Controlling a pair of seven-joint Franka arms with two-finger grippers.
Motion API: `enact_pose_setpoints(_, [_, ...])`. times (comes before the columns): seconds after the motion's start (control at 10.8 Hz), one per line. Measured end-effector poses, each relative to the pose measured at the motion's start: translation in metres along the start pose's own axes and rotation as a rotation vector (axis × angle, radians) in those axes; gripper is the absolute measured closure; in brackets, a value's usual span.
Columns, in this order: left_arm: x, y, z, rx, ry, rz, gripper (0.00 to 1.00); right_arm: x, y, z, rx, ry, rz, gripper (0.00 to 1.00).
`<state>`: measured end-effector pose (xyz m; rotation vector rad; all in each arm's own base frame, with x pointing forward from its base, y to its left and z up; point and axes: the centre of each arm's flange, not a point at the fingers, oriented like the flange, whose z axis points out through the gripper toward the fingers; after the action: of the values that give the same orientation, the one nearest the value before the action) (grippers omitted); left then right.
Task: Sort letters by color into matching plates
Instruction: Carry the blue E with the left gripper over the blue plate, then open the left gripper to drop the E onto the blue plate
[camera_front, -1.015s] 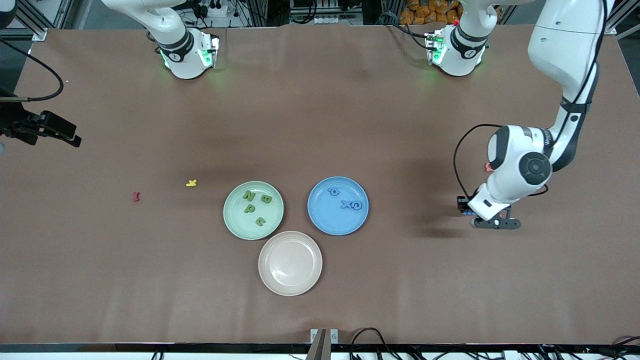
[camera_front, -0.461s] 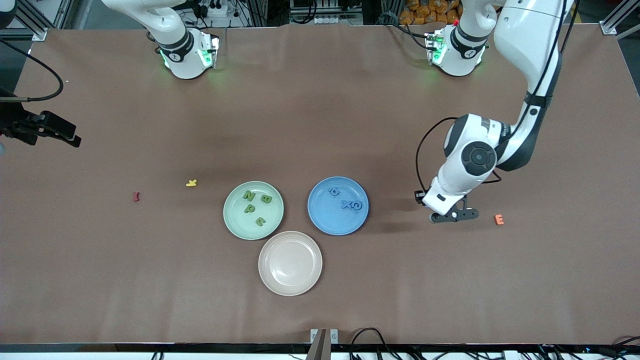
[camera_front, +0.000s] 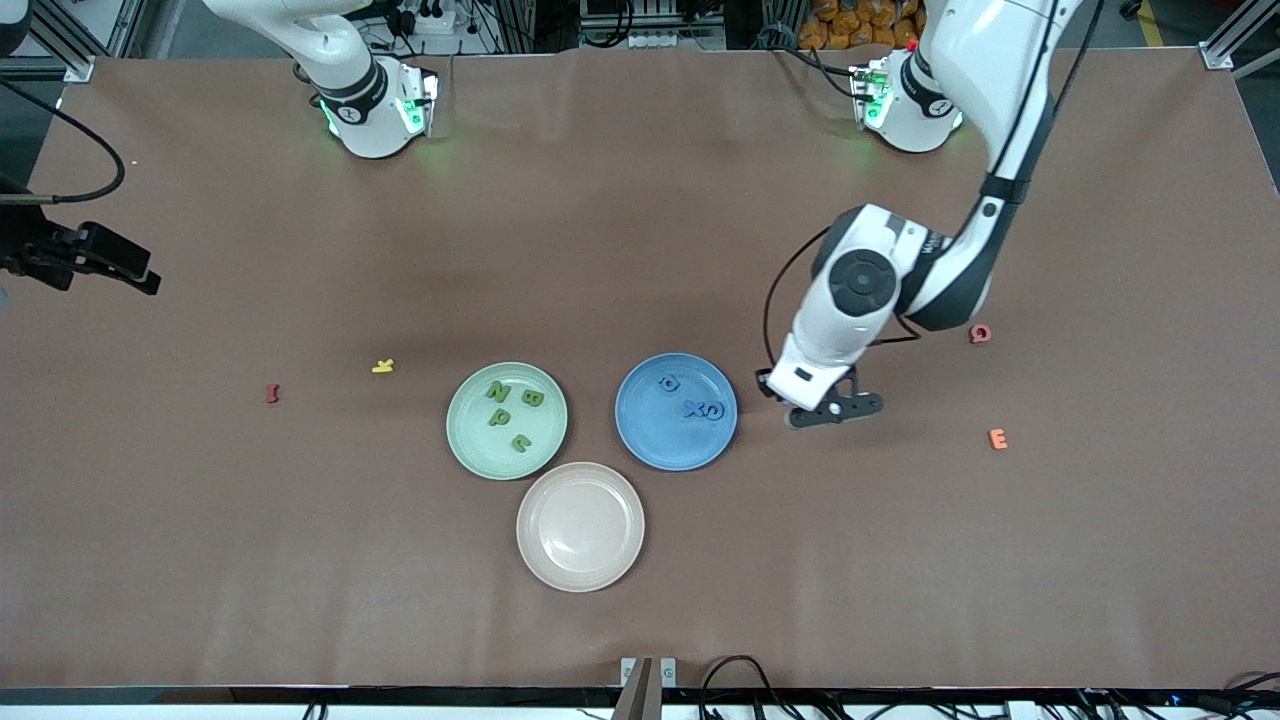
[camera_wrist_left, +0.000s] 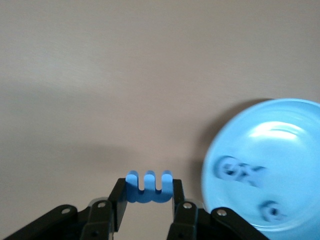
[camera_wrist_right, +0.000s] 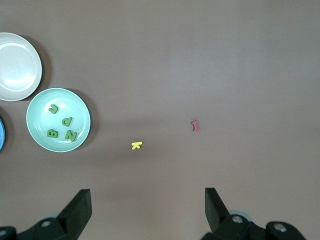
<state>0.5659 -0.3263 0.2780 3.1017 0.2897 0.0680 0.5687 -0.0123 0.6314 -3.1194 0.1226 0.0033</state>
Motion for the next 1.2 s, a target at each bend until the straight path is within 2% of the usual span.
enact_pose_setpoints(0.18, [-0.010,0.038,-0.008,-0.041,0.009,-0.041,0.60,0.000,0.001,-0.002,0.000,0.004,0.002,0.00])
enact_pose_setpoints(0.65, [-0.018,0.103,-0.024,-0.192,-0.039,-0.118,0.60,0.000,0.001,-0.004,0.000,0.008,0.002,0.00])
enact_pose_setpoints(0.83, [-0.025,0.130,-0.028,-0.221,-0.038,-0.137,0.57,0.000,0.001,-0.004,0.000,0.008,0.002,0.00])
enact_pose_setpoints(0.92, [-0.028,0.136,-0.027,-0.225,-0.038,-0.133,0.47,0.000,0.002,-0.004,0.000,0.008,0.003,0.00])
enact_pose_setpoints(1.2, [-0.014,0.127,-0.028,-0.216,-0.016,-0.141,0.08,0.000,0.002,-0.004,0.000,0.008,0.003,0.00])
